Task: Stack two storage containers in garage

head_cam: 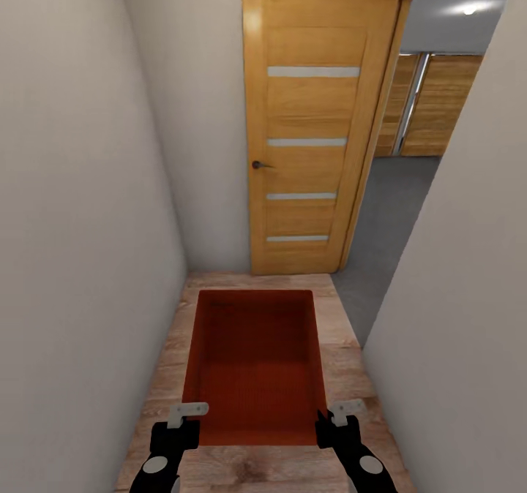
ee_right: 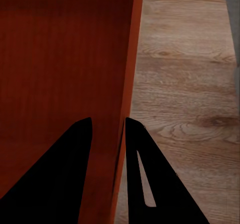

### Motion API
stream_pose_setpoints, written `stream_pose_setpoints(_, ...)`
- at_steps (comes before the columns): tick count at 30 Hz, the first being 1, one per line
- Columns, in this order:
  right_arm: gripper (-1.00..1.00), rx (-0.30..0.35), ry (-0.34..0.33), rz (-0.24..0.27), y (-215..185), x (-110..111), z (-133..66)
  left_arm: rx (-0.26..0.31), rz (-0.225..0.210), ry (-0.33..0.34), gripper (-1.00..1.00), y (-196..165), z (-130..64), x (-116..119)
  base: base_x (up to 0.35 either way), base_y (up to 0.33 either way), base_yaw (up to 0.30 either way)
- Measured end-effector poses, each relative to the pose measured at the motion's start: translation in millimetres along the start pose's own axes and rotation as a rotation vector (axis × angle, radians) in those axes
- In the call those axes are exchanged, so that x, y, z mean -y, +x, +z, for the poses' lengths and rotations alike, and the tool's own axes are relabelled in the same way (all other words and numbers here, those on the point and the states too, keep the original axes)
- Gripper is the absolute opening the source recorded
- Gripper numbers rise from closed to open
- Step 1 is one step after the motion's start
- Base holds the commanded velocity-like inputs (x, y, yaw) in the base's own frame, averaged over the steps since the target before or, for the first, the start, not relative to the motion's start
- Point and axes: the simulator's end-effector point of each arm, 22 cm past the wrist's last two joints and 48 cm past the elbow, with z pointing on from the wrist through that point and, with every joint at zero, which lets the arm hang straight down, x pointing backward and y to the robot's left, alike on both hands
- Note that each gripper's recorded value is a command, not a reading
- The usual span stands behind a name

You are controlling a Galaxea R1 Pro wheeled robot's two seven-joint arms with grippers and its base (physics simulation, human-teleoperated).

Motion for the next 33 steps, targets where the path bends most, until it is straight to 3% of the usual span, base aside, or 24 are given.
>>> stream_pose_setpoints(33, -1.00, 0.000, 0.000, 0.000, 0.0, 0.1, 0.0, 0.001, 0.002, 0.001, -1.00, -0.1, 0.0, 0.0, 0.323, 0.004, 0.000)
